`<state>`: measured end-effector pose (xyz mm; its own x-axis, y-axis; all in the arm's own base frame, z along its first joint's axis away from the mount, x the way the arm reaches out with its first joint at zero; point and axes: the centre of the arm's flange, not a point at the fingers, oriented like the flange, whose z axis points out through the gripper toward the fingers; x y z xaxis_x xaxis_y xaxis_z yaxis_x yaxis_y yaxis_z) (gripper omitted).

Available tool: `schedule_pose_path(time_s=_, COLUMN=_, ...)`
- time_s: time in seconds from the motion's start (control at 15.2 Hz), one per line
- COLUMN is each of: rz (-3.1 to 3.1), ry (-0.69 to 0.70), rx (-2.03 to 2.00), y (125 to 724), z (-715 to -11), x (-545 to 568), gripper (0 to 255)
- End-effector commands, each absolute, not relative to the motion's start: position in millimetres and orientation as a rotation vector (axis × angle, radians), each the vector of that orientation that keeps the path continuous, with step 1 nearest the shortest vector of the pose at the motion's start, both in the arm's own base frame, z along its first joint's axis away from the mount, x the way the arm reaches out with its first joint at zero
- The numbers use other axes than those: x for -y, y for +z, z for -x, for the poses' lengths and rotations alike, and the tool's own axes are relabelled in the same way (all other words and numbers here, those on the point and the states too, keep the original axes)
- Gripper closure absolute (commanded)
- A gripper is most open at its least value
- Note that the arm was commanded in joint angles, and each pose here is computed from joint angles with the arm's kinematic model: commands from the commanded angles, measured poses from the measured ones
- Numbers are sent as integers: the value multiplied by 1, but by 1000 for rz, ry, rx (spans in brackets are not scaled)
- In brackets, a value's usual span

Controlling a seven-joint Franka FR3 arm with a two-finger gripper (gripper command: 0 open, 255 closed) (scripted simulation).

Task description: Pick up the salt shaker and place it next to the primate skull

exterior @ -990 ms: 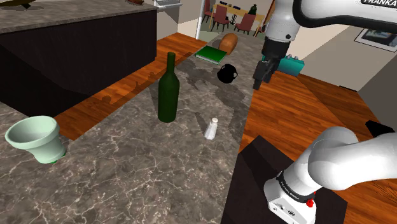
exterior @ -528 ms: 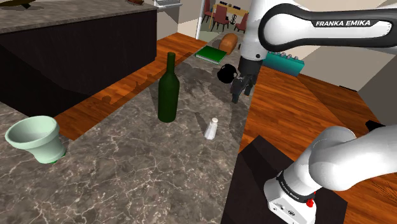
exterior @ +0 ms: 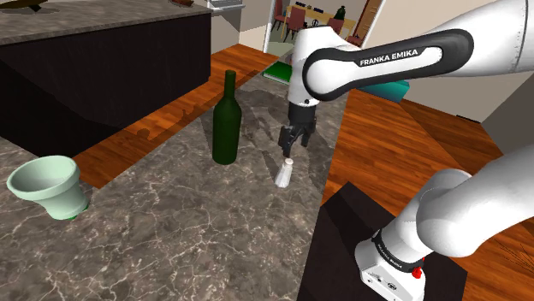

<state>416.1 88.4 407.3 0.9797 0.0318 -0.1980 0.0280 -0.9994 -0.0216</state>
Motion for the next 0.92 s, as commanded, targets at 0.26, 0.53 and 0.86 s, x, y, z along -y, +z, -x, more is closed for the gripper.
schedule_pose_path(time_s=0.26, rz=3100, ry=335, rx=36, y=364, z=-432, x=-109, gripper=0)
schedule_pose_path(time_s=0.53, rz=3100, ry=335, rx=36, y=344, z=-428, x=-109, gripper=0)
schedule_pose_path(time_s=0.86, rz=3100, ry=335, rx=36, y=335, z=-426, x=-109, gripper=0)
